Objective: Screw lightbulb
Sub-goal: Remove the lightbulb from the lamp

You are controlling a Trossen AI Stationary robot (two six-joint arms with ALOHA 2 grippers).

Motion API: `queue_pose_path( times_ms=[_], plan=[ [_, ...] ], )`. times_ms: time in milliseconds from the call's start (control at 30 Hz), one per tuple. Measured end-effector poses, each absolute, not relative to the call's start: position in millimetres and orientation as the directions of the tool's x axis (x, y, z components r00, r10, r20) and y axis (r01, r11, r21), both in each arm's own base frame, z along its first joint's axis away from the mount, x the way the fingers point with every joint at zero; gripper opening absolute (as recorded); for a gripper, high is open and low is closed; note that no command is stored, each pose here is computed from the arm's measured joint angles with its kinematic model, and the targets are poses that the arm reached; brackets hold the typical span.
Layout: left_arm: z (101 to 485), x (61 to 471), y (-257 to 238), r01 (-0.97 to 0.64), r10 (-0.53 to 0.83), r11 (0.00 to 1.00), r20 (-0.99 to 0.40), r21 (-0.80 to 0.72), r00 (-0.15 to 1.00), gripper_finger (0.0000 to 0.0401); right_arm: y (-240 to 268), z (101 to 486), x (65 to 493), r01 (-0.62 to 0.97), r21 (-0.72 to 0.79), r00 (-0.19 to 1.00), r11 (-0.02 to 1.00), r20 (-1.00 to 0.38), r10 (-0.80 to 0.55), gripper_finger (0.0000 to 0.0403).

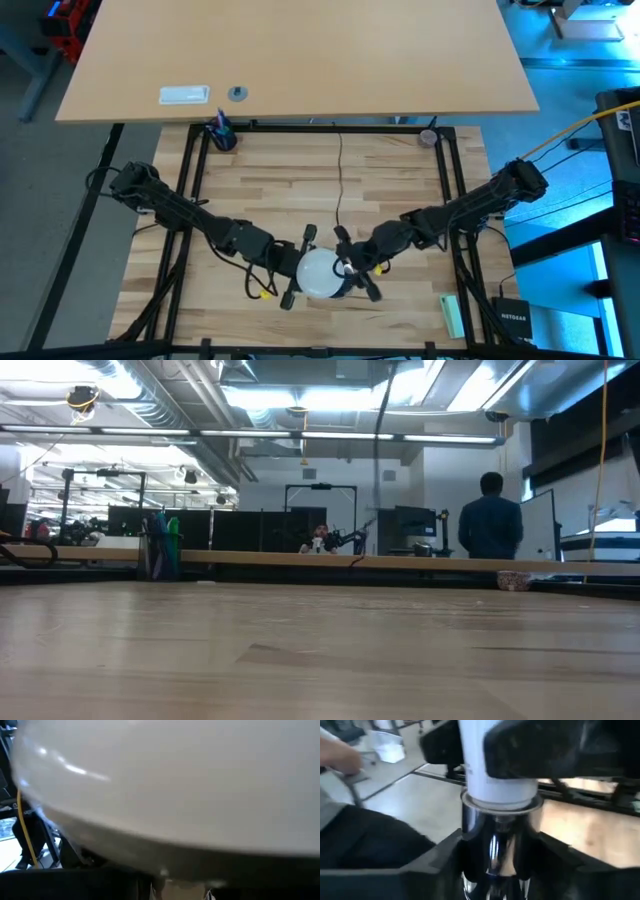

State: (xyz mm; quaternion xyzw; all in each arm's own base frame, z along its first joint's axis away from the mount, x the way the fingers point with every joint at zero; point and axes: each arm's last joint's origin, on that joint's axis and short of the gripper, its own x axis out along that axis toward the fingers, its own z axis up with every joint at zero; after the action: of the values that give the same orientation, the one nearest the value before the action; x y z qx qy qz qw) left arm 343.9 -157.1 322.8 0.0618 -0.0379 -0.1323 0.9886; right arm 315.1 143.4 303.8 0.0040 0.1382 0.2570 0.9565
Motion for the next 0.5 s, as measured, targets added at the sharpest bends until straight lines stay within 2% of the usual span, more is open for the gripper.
queue_pose_path(
  times_ms=[33,133,200,300,400,500],
  plan=[
    [322.7,343.9,-156.8,0.253,-0.262,0.958,0.058,0.132,0.963,0.0133,142.8,304.2,315.2,-0.472,0.062,0.842,0.879,-0.263,0.471,0.0176],
    [323.1,343.9,-155.7,0.224,-0.232,0.967,0.057,0.125,0.971,0.0133,139.1,305.7,311.8,-0.396,0.008,0.878,0.918,-0.29,0.381,0.0172],
    [323.5,343.4,-154.5,0.138,-0.145,0.983,0.056,0.118,0.988,0.0133,139.7,307.0,307.8,-0.317,-0.049,0.909,0.947,-0.302,0.288,0.0172],
    [323.8,341.7,-152.3,-0.087,0.081,0.99,0.057,0.107,0.995,0.0133,140.6,306.0,304.3,-0.046,-0.175,0.957,0.984,-0.29,-0.007,0.0172],
    [317.9,347.1,-147.7,-0.305,0.301,0.952,0.069,0.042,0.951,0.0133,138.8,301.0,304.4,0.256,-0.277,0.915,0.926,-0.239,-0.325,0.0172],
    [309.4,353.8,-146.0,-0.453,0.455,0.89,0.085,-0.038,0.886,0.0133,137.5,296.6,307.8,0.39,-0.347,0.861,0.853,-0.192,-0.471,0.0172]
  ],
)
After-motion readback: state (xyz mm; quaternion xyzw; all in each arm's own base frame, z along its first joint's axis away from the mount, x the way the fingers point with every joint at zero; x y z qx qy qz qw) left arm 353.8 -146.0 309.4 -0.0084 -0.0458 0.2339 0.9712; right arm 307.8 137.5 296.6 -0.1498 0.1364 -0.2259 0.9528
